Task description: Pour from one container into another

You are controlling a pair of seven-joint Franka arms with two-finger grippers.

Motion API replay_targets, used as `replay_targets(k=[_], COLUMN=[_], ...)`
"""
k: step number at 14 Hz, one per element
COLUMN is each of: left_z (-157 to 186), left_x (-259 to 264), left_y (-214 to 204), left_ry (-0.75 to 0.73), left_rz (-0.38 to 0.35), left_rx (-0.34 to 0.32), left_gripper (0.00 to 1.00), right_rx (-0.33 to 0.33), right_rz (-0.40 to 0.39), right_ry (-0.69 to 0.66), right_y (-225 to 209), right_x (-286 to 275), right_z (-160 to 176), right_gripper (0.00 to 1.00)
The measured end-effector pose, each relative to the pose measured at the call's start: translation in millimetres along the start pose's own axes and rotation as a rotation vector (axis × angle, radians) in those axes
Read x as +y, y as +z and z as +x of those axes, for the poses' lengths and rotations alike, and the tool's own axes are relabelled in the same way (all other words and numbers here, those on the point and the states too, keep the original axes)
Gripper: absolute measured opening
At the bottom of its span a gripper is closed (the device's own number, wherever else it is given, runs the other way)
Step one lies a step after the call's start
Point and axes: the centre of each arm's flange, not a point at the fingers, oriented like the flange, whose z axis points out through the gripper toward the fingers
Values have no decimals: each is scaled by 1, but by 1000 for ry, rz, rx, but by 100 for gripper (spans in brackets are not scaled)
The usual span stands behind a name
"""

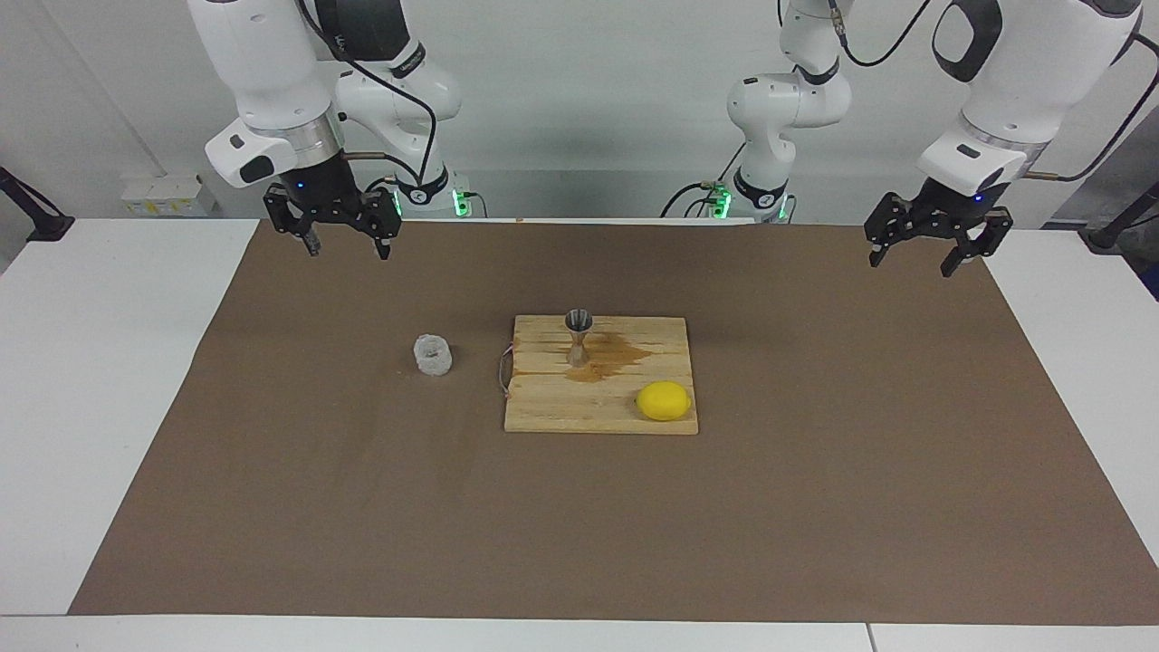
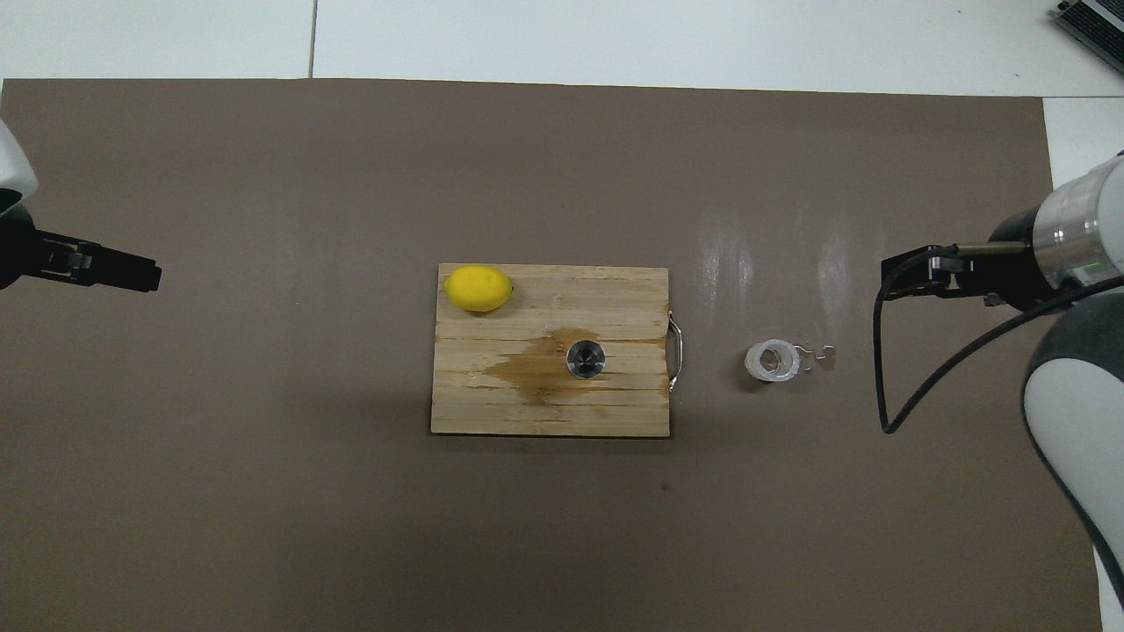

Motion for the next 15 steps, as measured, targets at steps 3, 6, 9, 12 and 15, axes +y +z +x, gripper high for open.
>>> replay_targets(k=[3, 6, 9, 12, 15], left_z=[0, 0, 0, 0, 0], left_x=[-1, -1, -1, -1, -1], left_y=[0, 0, 0, 0, 0], left_ry=[-1, 2, 3, 3, 3], left_rz=[0, 0, 0, 0, 0], left_rx=[0, 0, 0, 0, 0], left_gripper=[100, 100, 100, 100, 100], right_rx=[-24, -38, -48, -54, -30], right_rz=[-5, -7, -9, -10, -6], right_ry=[4, 4, 3, 12, 15], right_y=[9, 14, 18, 22, 23], right_x=[3, 3, 3, 9, 10], right_z=[1, 0, -1, -1, 1], right_gripper=[100, 100, 100, 100, 100])
